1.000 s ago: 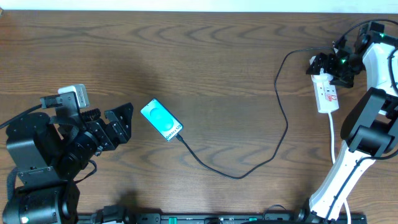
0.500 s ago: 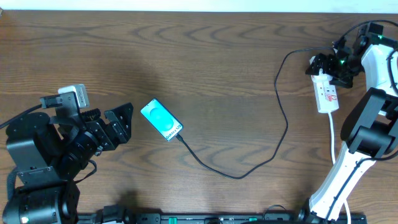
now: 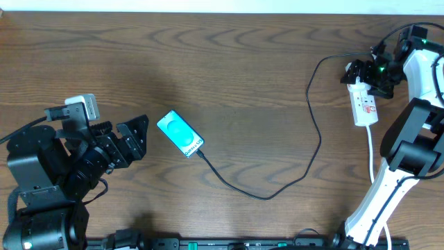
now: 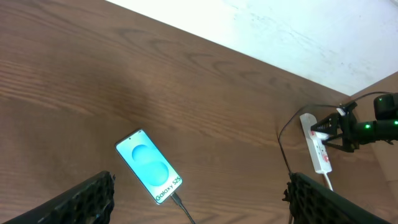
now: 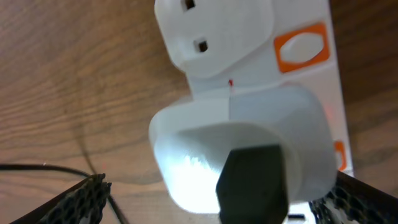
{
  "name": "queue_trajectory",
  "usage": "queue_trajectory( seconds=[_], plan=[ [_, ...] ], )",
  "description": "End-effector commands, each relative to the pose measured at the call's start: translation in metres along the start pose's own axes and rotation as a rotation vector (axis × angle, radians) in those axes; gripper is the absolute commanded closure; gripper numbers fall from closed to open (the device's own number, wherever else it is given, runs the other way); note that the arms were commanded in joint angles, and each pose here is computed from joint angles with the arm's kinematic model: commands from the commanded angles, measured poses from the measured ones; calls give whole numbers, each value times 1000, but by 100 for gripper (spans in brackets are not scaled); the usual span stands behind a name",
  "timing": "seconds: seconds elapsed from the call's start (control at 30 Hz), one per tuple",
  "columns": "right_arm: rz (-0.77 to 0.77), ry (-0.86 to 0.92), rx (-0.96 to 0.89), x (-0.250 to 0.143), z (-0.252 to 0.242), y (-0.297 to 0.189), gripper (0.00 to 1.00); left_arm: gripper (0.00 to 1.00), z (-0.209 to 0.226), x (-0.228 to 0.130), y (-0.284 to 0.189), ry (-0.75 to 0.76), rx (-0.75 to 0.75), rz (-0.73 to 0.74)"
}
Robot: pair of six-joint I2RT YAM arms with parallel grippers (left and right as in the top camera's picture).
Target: Plug charger to phone and switch on socket
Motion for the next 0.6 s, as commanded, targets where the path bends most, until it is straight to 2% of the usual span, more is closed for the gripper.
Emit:
queue_trajectory(
  seconds=[0.0, 0.27, 0.5, 0.57],
  plan=[
    [-28, 2, 80, 3, 13, -21, 1, 11, -2, 4, -4, 15, 10, -20],
    [-172, -2, 55, -8, 21, -110, 1, 11, -2, 4, -4, 15, 10, -20],
    [-257, 52, -202, -55, 38, -194, 1, 11, -2, 4, -4, 15, 10, -20],
    [-290, 64, -225, -72, 46, -217, 1, 11, -2, 4, -4, 15, 10, -20]
  ],
)
Point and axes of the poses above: each gripper's point midway between its finger pads, its own y axis out along the fingers, its own z axis along the line the jaws close on, x = y × z, the point moved 10 cm from there along -y, back along the fingers
